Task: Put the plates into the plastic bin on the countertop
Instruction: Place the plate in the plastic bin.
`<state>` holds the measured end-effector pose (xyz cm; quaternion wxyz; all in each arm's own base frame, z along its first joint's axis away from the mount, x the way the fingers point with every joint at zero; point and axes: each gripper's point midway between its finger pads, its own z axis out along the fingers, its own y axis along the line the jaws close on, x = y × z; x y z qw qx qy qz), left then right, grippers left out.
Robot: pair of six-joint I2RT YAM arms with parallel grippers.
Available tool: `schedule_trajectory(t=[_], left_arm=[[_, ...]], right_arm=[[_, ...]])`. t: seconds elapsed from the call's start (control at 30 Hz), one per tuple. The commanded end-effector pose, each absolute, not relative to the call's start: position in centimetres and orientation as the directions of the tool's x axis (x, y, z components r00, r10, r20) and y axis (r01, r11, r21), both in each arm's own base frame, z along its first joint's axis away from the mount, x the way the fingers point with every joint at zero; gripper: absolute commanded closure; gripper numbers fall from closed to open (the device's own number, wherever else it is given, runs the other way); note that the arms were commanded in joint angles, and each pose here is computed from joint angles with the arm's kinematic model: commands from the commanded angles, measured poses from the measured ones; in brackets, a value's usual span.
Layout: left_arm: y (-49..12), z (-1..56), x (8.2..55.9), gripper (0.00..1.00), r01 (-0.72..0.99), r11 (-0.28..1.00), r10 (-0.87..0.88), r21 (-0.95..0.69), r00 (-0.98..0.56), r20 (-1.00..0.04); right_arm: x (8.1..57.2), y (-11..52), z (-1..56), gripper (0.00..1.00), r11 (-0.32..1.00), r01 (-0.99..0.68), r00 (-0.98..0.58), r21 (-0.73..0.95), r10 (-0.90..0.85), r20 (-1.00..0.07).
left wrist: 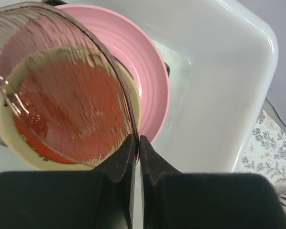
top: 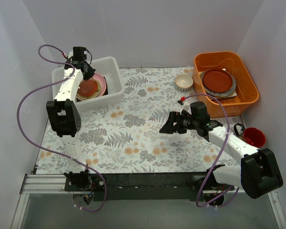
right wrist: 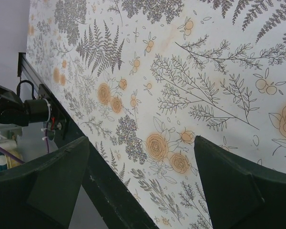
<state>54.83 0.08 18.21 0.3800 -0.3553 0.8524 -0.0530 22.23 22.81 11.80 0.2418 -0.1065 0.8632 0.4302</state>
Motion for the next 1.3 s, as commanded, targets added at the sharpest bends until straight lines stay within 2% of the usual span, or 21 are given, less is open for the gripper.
schedule_trajectory(t=[0.0, 0.27, 0.4, 0.43, 0.63, 0.97, 1.2, 1.27], left_arm=[[-1.7, 18.7, 56.0, 1.00, -0.506, 0.744, -0.662, -0.435, -0.474, -0.580], [-2.4, 17.3, 56.5, 1.00, -0.465, 0.773, -0.633, -0.431, -0.520, -0.574], [-3.1, 17.0, 56.6, 0.91, -0.413, 0.799, -0.601, -0.437, -0.556, -0.574], [-3.1, 17.0, 56.6, 0.86, -0.404, 0.807, -0.591, -0.431, -0.560, -0.581], [-5.3, 16.7, 56.6, 0.78, -0.313, 0.813, -0.565, -0.491, -0.628, -0.535], [-5.3, 15.3, 55.7, 0.77, -0.337, 0.819, -0.555, -0.464, -0.669, -0.494], [-5.7, 17.3, 55.5, 0.76, -0.291, 0.823, -0.540, -0.487, -0.666, -0.515], [-6.1, 18.7, 55.5, 0.73, -0.253, 0.821, -0.533, -0.511, -0.661, -0.529]], right_arm=[[22.6, 22.6, 11.7, 0.02, 0.612, -0.400, -0.849, 0.682, 0.032, -0.527], [22.8, 22.4, 11.6, 0.02, 0.618, -0.402, -0.847, 0.676, 0.030, -0.531], [22.6, 22.3, 11.5, 0.02, 0.620, -0.398, -0.850, 0.676, 0.029, -0.526], [22.7, 22.2, 11.4, 0.02, 0.622, -0.397, -0.850, 0.675, 0.029, -0.526], [22.6, 22.1, 11.4, 0.02, 0.623, -0.397, -0.850, 0.674, 0.029, -0.526], [22.6, 21.9, 11.2, 0.02, 0.627, -0.392, -0.853, 0.673, 0.027, -0.521], [22.7, 21.9, 11.3, 0.02, 0.626, -0.394, -0.852, 0.673, 0.027, -0.523], [22.8, 21.9, 11.3, 0.02, 0.626, -0.392, -0.853, 0.674, 0.028, -0.522]])
